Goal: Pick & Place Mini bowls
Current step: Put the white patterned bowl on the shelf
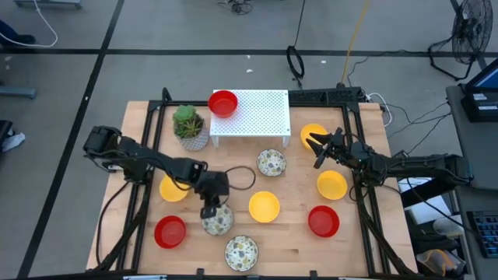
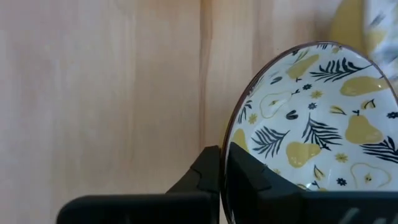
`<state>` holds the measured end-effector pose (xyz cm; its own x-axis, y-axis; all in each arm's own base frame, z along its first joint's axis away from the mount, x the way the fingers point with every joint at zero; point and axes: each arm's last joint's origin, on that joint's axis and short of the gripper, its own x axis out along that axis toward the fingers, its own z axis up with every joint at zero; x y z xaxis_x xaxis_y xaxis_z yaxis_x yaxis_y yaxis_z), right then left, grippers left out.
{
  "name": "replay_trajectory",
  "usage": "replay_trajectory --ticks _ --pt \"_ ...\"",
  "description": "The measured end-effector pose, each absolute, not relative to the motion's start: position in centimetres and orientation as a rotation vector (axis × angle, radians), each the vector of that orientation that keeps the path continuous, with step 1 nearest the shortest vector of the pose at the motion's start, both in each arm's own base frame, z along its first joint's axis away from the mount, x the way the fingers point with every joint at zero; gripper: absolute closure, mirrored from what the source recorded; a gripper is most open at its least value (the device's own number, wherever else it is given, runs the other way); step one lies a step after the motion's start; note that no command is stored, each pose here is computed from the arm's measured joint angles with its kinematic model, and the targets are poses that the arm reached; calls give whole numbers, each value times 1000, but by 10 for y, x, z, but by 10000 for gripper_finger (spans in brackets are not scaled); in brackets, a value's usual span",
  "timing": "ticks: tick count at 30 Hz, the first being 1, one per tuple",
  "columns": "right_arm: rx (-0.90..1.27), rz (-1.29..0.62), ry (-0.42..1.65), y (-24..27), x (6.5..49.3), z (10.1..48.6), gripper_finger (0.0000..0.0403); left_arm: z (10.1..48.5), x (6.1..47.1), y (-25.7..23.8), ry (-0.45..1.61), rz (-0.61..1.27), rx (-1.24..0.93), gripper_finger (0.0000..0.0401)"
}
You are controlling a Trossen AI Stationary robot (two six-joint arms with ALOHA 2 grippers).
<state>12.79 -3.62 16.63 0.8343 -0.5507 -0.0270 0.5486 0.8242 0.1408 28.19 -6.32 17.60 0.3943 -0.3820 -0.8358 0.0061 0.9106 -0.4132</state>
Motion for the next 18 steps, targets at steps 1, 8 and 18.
replay_trajectory --ticks 1,8,18 --pt "145 -584 -15 -36 128 166 280 182 283 -60 1130 -250 -382 388" --pt "145 -584 -17 -36 128 166 280 238 304 -27 958 -248 -310 391" --pt "146 -584 -23 -36 128 167 280 337 317 54 813 31 80 377"
